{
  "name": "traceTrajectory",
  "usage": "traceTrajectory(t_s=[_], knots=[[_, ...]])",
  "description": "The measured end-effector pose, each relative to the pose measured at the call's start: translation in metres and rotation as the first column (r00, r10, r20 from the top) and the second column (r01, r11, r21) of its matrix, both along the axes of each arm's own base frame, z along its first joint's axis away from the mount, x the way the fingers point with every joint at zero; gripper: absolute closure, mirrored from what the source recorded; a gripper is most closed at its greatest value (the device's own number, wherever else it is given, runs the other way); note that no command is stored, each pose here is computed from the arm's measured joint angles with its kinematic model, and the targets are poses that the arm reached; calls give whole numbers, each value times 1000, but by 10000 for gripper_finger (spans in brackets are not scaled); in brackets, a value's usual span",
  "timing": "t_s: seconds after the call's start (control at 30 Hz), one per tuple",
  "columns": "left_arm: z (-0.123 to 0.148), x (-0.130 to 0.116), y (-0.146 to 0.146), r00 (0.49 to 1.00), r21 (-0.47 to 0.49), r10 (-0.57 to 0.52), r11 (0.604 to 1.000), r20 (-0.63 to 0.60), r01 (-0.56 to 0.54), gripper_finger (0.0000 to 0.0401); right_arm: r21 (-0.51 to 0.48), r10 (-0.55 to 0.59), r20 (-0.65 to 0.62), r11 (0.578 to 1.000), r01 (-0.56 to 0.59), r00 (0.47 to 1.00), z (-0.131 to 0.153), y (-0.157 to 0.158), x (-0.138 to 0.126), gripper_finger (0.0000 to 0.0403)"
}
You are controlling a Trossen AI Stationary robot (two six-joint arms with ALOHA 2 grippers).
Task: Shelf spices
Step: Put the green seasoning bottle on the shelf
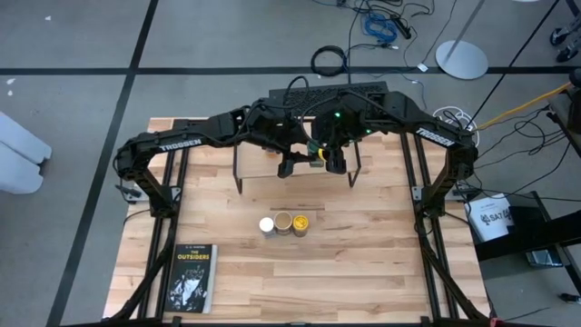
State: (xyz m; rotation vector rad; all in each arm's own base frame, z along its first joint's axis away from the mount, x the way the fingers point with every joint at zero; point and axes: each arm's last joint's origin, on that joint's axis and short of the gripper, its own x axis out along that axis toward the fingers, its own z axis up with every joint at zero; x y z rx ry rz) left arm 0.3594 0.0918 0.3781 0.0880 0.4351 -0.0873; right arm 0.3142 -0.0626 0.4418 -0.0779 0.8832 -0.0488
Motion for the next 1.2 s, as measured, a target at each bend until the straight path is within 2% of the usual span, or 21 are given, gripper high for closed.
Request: traceTrajectory(t_s=[0.2, 0.43, 0.57, 0.7, 0.83, 1.0, 1.13, 1.2], knots=[[0, 0, 0, 1000, 0, 0, 1000, 0, 0, 199, -7, -2, 0, 1000, 2, 1000, 0, 0, 0, 189], [-2, -1, 0, 1000, 10, -5, 1000, -24, 6, 199, -76, -26, 14, 997, 26, 1000, 6, -1, -4, 116], [-3, -1, 0, 1000, 10, -8, 1000, -28, 8, 199, -101, -18, 87, 995, 26, 996, 26, 1, -11, 80], [-4, -4, 1, 998, 22, -15, 1000, -54, 16, 199, -124, -12, 171, 992, 33, 985, 54, 8, -29, 66], [1, -14, 6, 998, 20, 3, 1000, -70, -2, 199, -147, -49, 229, 986, 85, 972, 75, 22, -63, 65], [18, -34, 12, 999, 48, 30, 998, -31, -29, 198, -76, -130, 255, 985, 154, 958, 85, 37, -105, 66], [31, -50, 22, 997, 62, 74, 995, 7, -75, 198, 12, -156, 262, 987, 158, 952, 86, 50, -118, 66], [31, -54, 28, 995, 48, 101, 994, 3, -101, 198, 43, -158, 223, 987, 152, 962, 79, 57, -119, 66]])
